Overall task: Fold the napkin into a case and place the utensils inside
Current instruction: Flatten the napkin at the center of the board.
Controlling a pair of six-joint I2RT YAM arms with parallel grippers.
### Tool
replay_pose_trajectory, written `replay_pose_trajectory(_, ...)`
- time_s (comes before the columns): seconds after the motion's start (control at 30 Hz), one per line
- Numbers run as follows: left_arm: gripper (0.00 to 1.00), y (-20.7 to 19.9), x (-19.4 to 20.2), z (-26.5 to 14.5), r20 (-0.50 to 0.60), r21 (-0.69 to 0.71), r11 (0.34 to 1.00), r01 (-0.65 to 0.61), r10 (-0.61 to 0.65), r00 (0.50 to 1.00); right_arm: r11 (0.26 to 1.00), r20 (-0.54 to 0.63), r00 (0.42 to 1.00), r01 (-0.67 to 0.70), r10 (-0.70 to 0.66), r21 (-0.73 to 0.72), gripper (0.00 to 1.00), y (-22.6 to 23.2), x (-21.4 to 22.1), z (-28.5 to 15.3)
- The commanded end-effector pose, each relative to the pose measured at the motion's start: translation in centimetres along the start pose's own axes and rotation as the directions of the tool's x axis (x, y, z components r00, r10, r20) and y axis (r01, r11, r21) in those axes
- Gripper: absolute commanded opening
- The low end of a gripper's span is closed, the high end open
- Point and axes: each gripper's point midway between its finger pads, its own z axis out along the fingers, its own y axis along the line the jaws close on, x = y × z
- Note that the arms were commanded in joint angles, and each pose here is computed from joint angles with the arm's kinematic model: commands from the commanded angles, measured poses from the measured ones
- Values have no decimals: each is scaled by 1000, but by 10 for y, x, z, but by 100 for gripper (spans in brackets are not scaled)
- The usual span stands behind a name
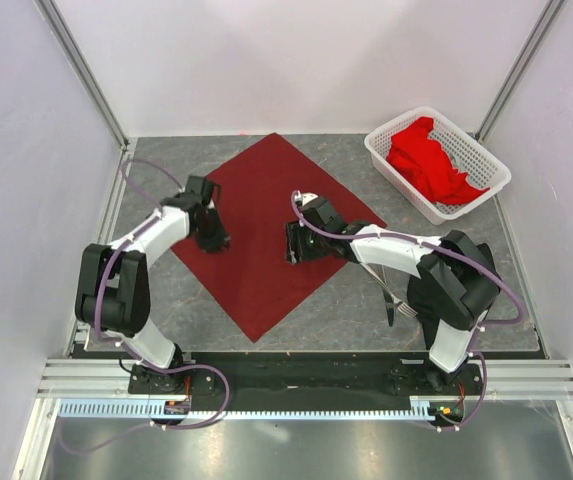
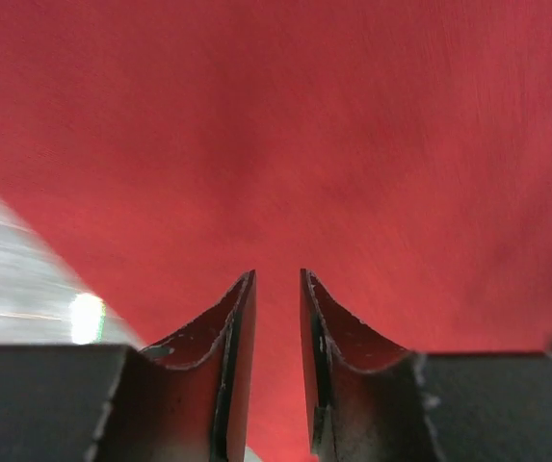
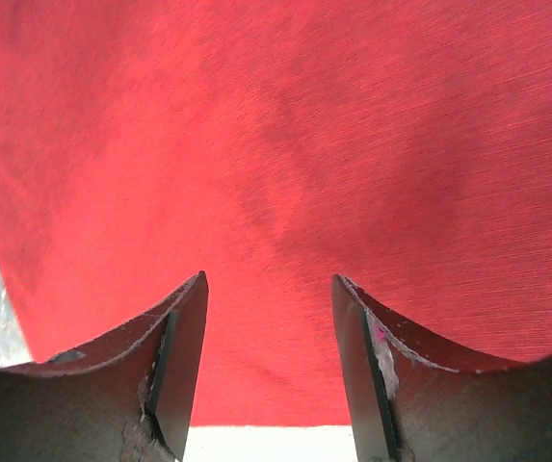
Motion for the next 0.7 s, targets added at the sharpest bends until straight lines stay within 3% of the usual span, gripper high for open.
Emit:
replay_pose_trajectory(0.0, 32, -30, 41, 4, -65, 158, 974, 163, -154, 986, 997, 26, 1000, 2, -4, 79, 63, -18, -19, 0)
replay_pose_trajectory(0.2, 32, -6, 95, 18, -159, 116, 964, 239, -219, 963, 989, 26, 999, 32, -36, 142, 64, -31, -21, 4)
replay_pose_trajectory(0.37, 33, 6, 125, 4, -190, 134, 949, 287, -260, 947, 983, 29, 998, 45, -51, 178, 65, -39, -25, 13)
replay_pose_trajectory(0.67, 37, -5, 151, -46, -197, 328, 890, 318, -264, 944, 987, 11, 998, 58, -60, 152, 66, -35, -22, 30)
